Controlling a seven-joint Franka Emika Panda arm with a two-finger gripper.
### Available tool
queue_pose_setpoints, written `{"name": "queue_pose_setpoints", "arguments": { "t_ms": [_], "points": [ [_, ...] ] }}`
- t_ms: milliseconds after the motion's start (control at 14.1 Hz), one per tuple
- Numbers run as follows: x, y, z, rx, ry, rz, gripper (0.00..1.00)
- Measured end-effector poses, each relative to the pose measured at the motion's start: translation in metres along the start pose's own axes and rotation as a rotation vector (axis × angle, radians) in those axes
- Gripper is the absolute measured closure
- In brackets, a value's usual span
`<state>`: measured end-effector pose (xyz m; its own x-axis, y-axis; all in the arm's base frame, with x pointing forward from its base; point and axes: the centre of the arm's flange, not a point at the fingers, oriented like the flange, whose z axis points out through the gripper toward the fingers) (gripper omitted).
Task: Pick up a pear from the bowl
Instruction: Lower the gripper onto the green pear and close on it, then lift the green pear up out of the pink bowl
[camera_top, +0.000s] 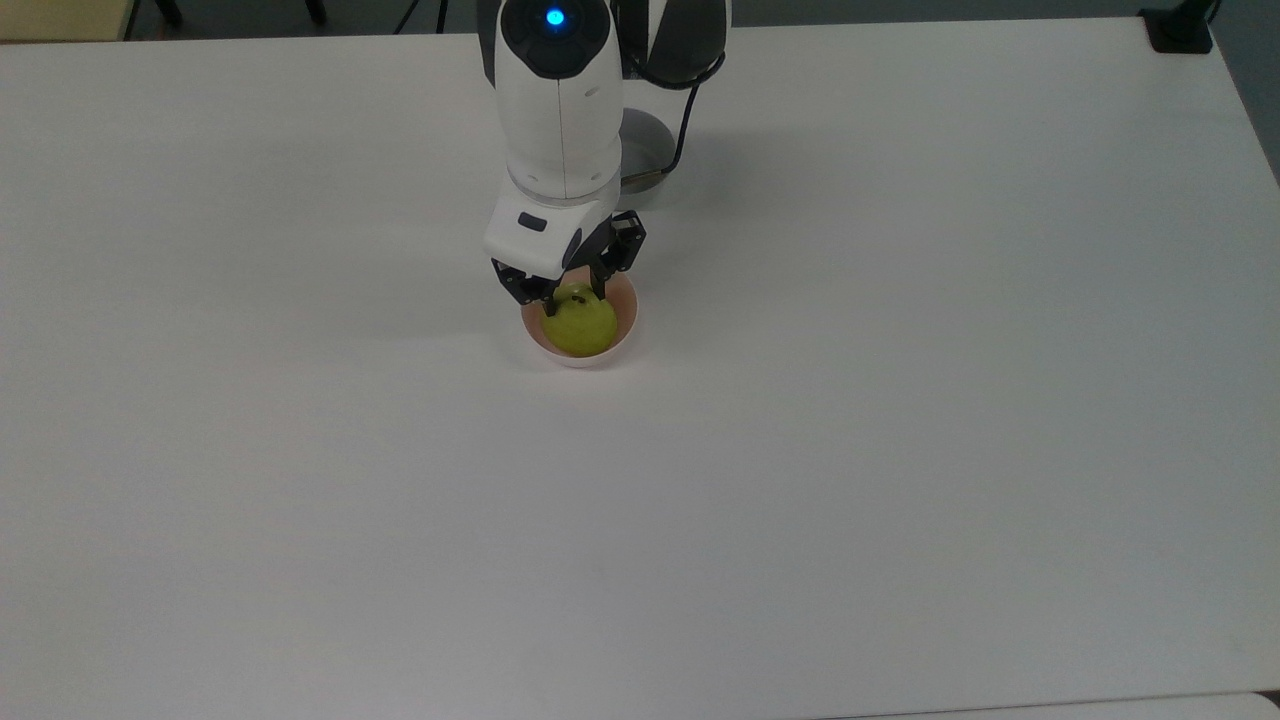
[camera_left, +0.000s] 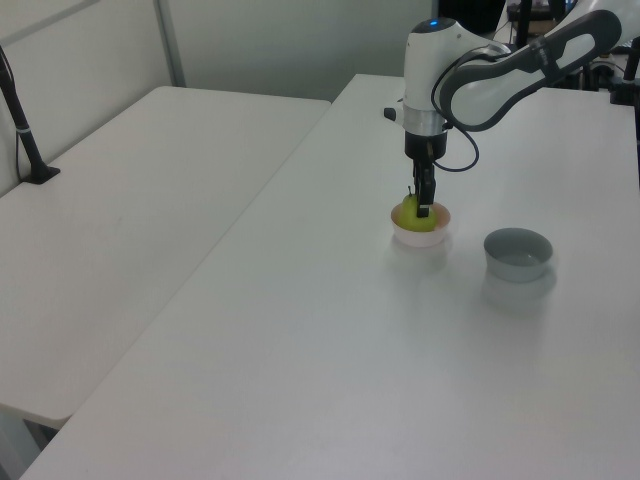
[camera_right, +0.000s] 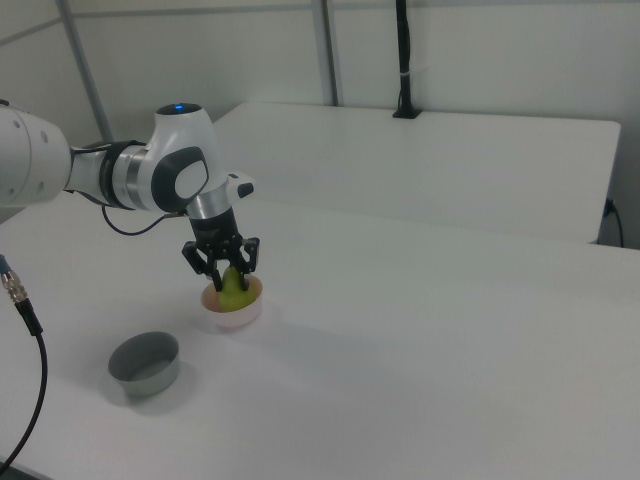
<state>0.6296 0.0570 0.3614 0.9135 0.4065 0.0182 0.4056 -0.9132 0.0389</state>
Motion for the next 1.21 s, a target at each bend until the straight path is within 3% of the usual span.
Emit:
{"name": "queue_pose_setpoints", "arguments": {
  "t_ms": [498,925,1209],
  "points": [
    [0.001,0.0,-0.005,-0.002,0.008,0.0,0.49],
    [0.002,-0.012,-0.046,-0.007,0.061,0.031,0.49],
    [-0.005,-0.01,-0.091,0.001,0.046,0.071,0.49]
  ]
}}
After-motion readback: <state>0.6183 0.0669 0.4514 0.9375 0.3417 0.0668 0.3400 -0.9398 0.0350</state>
